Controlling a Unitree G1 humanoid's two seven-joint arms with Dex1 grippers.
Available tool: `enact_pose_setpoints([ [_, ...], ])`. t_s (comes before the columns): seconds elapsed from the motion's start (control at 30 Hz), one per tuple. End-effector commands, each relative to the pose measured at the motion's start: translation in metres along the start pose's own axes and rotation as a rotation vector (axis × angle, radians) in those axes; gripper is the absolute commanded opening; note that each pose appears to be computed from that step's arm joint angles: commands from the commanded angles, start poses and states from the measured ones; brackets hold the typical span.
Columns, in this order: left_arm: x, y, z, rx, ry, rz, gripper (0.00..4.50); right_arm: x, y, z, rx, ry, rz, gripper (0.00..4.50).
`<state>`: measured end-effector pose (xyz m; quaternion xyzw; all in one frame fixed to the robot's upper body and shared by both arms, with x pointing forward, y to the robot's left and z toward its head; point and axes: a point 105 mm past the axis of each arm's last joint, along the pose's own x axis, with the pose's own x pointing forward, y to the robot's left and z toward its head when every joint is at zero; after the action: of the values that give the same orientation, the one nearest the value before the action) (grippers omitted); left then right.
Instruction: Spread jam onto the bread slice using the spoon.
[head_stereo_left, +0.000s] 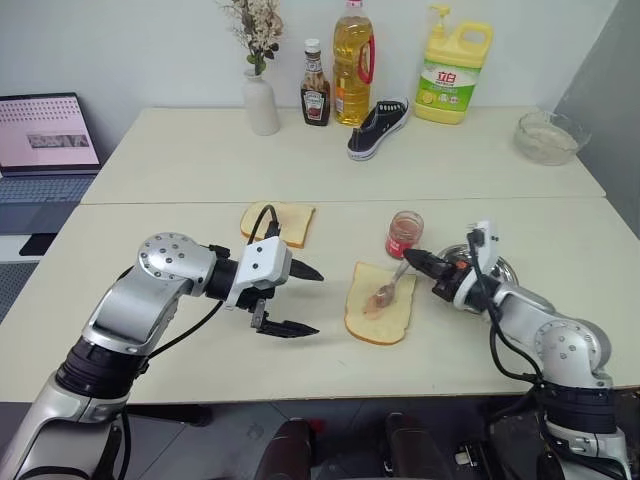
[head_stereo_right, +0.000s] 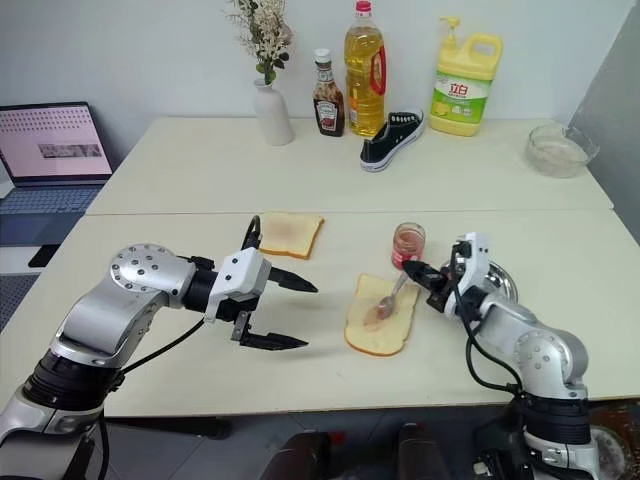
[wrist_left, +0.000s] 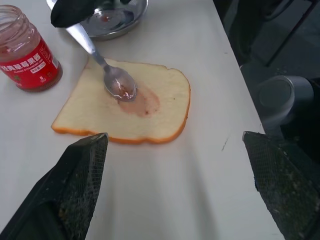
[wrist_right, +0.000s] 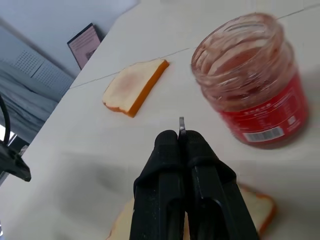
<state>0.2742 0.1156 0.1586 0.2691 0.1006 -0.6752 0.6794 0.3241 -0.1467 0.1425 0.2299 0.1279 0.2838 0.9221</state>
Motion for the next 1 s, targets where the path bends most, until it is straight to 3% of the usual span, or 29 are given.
enact_pose_setpoints([
  [0.03, -0.002, 0.003, 0.005, 0.043, -0.001, -0.004, 4.50, -0.017, 0.008, 0.032, -0.015, -0.093, 0.021, 0.02],
  [0.23, 0.000, 0.012, 0.013, 0.063, -0.034, 0.008, 4.50, -0.040, 0.011, 0.073, -0.010, -0.228, -0.022, 0.02],
  [0.43, 0.026, 0.025, 0.051, 0.122, -0.184, 0.024, 4.50, -0.079, -0.041, 0.096, -0.039, -0.294, -0.244, 0.02],
  [0.67, 0.042, 0.022, 0.060, 0.131, -0.227, -0.003, 4.50, -0.088, -0.081, 0.078, 0.026, -0.293, -0.344, 0.02],
  [0.8, 0.044, 0.018, 0.056, 0.126, -0.218, -0.015, 4.50, -0.080, -0.105, 0.060, 0.192, -0.322, -0.366, 0.02],
  [1.0, 0.042, 0.019, 0.054, 0.128, -0.209, -0.003, 4.50, -0.077, -0.117, 0.048, 0.256, -0.324, -0.374, 0.02],
])
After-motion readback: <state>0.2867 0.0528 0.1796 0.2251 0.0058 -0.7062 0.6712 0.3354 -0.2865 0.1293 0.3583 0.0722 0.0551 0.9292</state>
